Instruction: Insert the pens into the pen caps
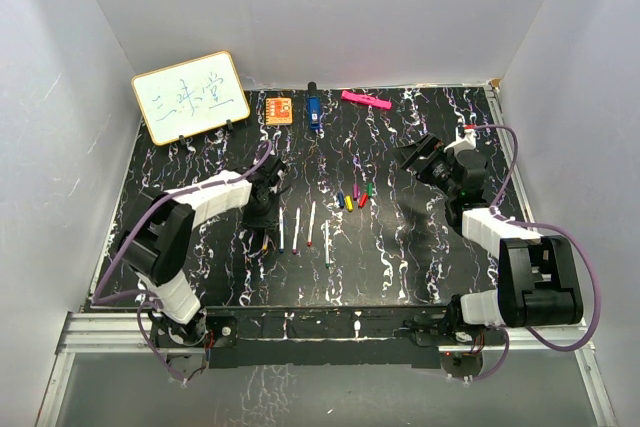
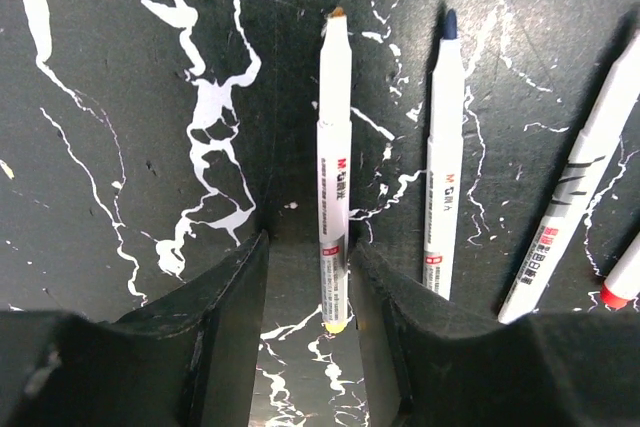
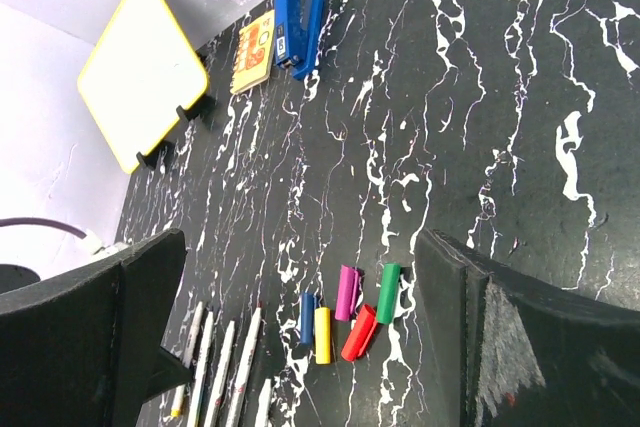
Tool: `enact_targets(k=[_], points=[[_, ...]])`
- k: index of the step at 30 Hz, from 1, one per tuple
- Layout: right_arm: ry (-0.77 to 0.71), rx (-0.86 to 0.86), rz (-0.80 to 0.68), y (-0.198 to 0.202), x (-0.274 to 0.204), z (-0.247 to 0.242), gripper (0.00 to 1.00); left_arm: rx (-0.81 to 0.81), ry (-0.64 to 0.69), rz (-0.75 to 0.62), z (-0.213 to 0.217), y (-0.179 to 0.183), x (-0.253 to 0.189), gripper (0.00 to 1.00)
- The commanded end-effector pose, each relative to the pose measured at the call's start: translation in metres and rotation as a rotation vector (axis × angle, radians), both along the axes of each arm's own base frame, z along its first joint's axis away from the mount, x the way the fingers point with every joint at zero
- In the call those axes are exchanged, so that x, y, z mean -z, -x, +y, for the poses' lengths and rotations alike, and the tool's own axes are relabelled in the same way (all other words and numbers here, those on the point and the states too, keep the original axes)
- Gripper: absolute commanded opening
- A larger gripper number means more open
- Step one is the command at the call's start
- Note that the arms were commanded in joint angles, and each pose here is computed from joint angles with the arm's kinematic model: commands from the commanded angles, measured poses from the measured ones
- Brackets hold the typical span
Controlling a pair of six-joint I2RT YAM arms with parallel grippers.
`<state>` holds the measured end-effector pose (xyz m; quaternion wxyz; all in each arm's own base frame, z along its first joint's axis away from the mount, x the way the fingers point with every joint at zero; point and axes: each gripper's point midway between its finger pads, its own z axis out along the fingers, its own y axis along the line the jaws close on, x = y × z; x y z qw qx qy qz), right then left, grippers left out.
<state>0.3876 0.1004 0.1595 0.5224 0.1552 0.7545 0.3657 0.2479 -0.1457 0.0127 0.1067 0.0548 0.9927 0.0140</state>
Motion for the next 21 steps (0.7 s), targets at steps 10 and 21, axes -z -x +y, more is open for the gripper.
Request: enact_targets(k=[10,21], points=[[0.046,-0.017,-0.085,-0.001,-0.028,-0.001,0.98,0.039,0.004,0.087,0.011,-0.012,0.017,0.36],[0.081,0.012,-0.097,0.0,-0.036,-0.007,0.98,0.018,0.025,0.08,0.003,-0.021,0.027,0.25]])
